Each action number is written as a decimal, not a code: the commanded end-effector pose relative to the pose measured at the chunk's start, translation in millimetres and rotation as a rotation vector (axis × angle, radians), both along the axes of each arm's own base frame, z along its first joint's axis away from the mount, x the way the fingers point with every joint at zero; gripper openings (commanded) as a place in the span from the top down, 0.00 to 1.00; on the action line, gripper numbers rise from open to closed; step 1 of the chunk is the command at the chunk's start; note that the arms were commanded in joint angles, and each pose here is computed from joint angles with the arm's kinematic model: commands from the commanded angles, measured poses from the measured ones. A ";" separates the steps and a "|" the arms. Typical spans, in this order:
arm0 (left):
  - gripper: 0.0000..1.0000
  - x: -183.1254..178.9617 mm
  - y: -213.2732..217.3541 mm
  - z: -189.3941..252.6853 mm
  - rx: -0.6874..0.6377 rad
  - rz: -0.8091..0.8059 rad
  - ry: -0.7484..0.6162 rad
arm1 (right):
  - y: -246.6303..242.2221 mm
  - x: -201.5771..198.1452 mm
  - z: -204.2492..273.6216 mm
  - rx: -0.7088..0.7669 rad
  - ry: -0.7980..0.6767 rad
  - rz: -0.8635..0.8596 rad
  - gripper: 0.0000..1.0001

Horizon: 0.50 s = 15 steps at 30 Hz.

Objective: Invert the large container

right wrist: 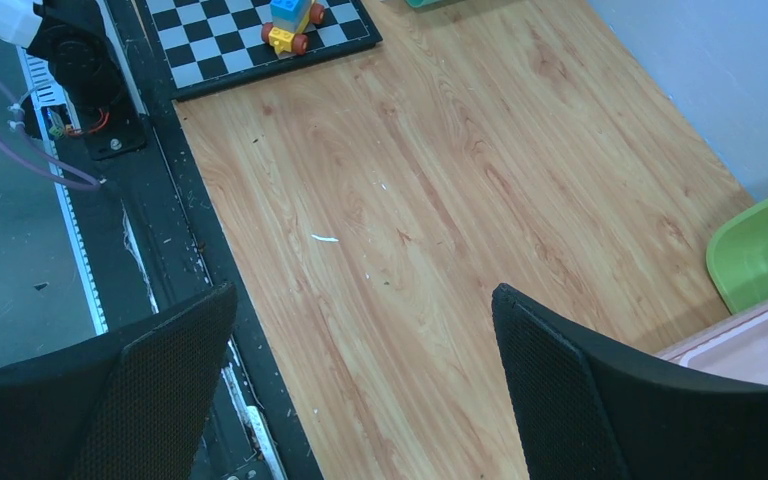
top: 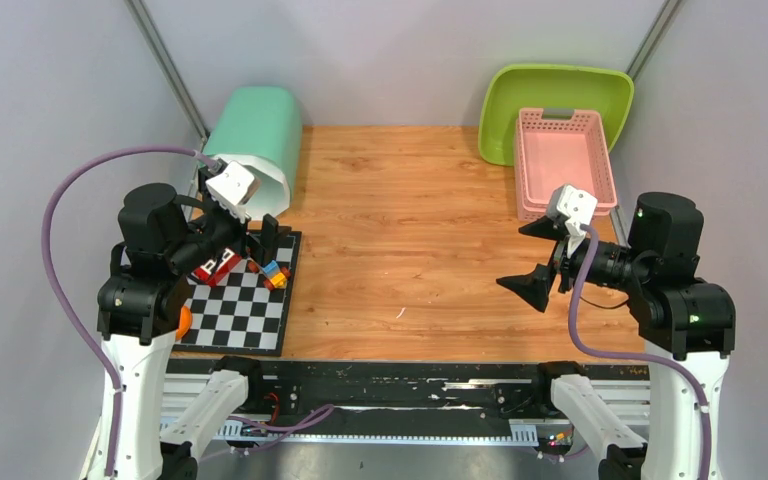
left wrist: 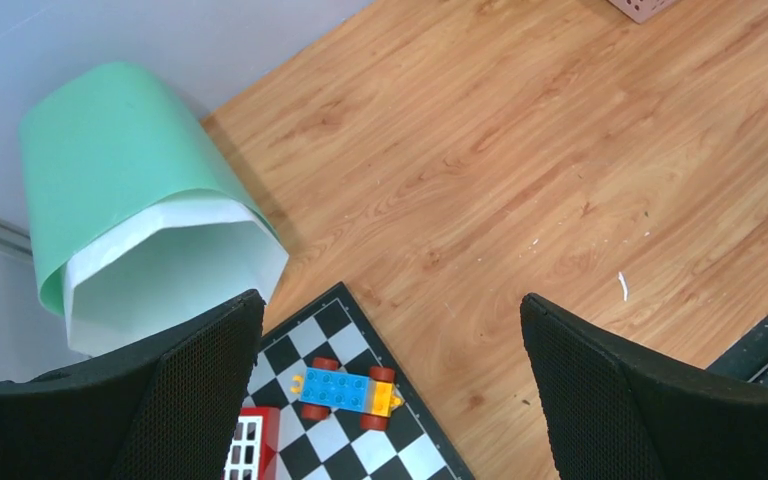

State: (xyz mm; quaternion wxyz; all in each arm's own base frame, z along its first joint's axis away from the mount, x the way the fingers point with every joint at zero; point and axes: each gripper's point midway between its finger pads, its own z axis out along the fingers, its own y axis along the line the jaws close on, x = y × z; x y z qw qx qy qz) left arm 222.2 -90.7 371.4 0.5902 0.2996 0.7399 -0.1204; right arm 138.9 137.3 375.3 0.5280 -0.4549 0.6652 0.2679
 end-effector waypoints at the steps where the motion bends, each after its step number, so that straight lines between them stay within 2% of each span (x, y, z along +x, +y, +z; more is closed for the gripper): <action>1: 0.00 -3.7 -1.6 4.4 -0.010 -0.012 0.001 | 2.1 -3.9 3.5 0.000 -0.012 0.030 0.00; 15: 0.00 -2.5 -2.3 1.5 0.010 -0.029 -0.009 | -6.9 5.2 6.4 -0.031 -0.036 -0.043 0.00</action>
